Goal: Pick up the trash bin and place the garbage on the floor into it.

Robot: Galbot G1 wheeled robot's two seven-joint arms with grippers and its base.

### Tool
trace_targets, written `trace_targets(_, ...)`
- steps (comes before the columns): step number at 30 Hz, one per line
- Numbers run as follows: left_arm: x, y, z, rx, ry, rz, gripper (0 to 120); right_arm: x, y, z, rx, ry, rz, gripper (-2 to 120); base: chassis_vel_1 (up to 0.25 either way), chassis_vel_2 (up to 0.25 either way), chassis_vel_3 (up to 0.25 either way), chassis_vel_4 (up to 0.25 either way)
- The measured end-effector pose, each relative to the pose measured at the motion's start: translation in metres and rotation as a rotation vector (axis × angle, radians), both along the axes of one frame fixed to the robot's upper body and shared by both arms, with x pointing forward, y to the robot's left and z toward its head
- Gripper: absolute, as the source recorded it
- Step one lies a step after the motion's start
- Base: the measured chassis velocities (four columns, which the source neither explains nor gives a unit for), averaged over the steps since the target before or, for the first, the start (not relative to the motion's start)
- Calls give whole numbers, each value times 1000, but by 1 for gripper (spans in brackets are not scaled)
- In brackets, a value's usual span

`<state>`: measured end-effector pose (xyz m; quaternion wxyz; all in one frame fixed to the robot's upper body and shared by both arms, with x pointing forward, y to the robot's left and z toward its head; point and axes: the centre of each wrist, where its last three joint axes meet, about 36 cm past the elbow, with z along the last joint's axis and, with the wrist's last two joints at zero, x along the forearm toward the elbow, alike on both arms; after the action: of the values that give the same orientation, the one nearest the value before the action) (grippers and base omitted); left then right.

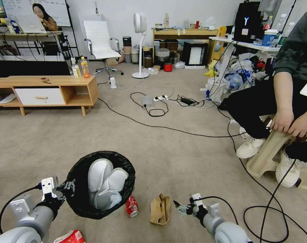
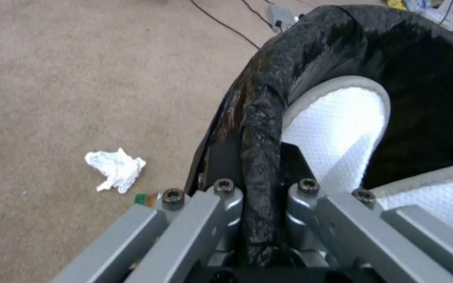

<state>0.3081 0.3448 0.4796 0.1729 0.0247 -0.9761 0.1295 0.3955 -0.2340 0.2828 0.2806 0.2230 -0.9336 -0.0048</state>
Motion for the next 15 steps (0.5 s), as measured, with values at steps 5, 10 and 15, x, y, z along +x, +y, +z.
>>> trace_targets(5,-1,-1,-3,-5,7,4,4,12,25,-21,17,19,31,100,0,0,0,0)
trace_targets(10,-2,-1,-6,-6,12,6,4,21,55,-40,51,43,57,100,0,0,0,0)
trace_targets(15,-2,-1,-6,-6,14,7,4,25,80,-74,55,88,76,100,0,0,0,0)
